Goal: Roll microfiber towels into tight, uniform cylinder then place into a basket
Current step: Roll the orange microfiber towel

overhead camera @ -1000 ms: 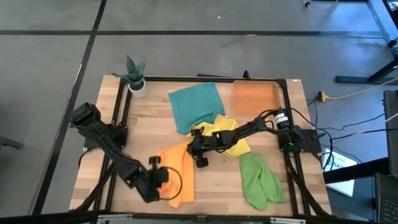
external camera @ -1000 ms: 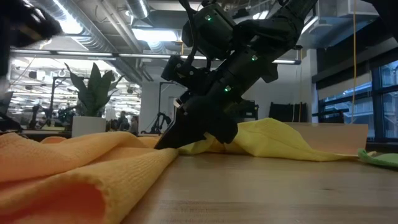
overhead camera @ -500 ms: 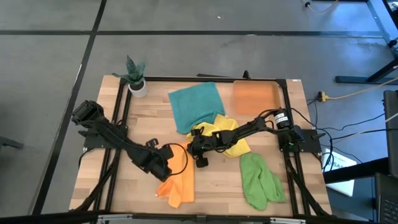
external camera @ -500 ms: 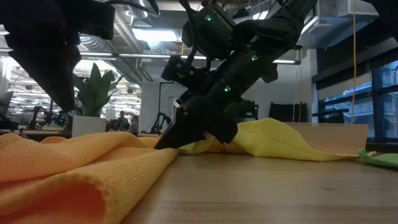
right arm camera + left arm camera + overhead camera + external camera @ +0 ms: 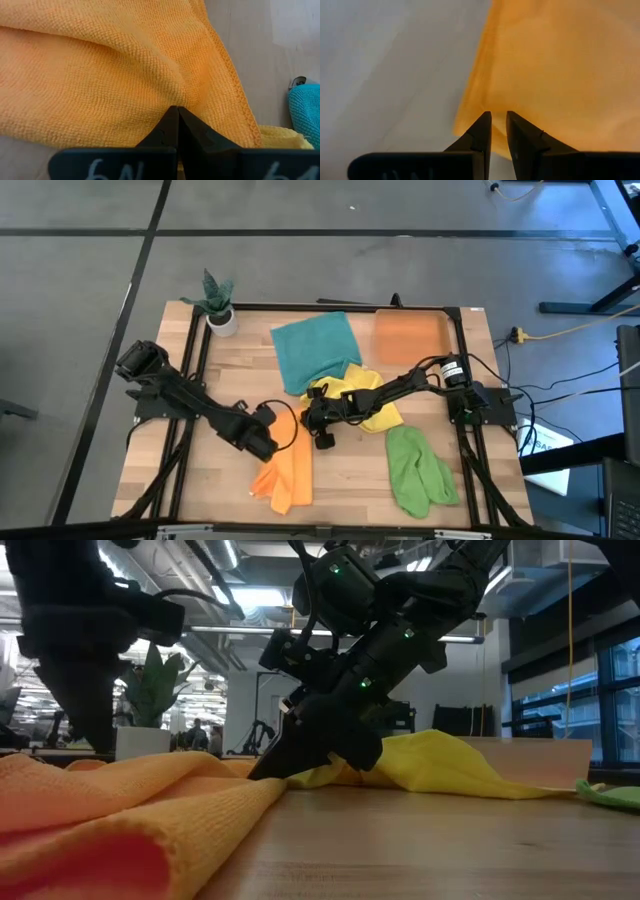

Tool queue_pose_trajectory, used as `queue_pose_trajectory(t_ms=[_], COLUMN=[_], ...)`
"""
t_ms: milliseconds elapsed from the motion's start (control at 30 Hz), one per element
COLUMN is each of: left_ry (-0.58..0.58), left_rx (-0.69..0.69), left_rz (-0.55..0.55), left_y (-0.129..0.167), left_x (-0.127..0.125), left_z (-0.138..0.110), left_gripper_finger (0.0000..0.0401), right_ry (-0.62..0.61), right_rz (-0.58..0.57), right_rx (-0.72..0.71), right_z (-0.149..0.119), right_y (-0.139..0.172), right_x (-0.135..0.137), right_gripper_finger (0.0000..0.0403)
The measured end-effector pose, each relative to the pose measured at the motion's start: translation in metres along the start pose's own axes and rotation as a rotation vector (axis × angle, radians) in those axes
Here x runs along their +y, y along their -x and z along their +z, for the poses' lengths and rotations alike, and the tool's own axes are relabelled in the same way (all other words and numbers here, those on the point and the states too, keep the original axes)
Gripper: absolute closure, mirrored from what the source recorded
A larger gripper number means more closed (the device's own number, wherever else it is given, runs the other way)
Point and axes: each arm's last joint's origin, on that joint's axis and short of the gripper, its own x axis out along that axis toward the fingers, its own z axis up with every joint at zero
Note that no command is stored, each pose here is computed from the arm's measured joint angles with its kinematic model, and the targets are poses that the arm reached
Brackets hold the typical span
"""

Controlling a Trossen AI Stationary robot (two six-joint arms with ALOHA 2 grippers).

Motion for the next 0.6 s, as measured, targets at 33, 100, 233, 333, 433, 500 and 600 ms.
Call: queue_pose_trajectory(t_ms=[33, 100, 233, 333, 433, 500, 600], left_ry=[-0.002, -0.006, -0.032, -0.059, -0.068, -0.081, -0.105], left_rx=[0.008, 0.036, 0.048, 0.048, 0.056, 0.062, 0.066], left_rz=[-0.01, -0.023, -0.022, -0.011, 0.01, 0.023, 0.032], left_y=[0.0, 0.0, -0.004, -0.01, -0.015, -0.019, -0.021], left_x=[-0.001, -0.001, -0.004, -0.006, -0.007, -0.008, -0.008], left_z=[0.0, -0.001, -0.002, -0.003, -0.004, -0.005, -0.006], left_gripper_finger=[0.0352, 0.0352, 0.0352, 0.0352, 0.0352, 0.0352, 0.0352], right_ry=[0.0, -0.001, -0.001, -0.001, 0.0, 0.001, 0.001], right_rz=[0.0, 0.0, -0.001, -0.002, -0.002, -0.002, -0.003], right_rx=[0.0, -0.001, -0.005, -0.01, -0.012, -0.012, -0.014], right_z=[0.0, 0.0, 0.0, 0.001, 0.001, 0.001, 0.001], right_y=[0.0, 0.0, 0.0, 0.0, 0.0, 0.0, 0.0], right_x=[0.0, 0.0, 0.0, 0.0, 0.0, 0.0, 0.0], right_gripper_finger=[0.0398, 0.0398, 0.0398, 0.0398, 0.0398, 0.0398, 0.0398])
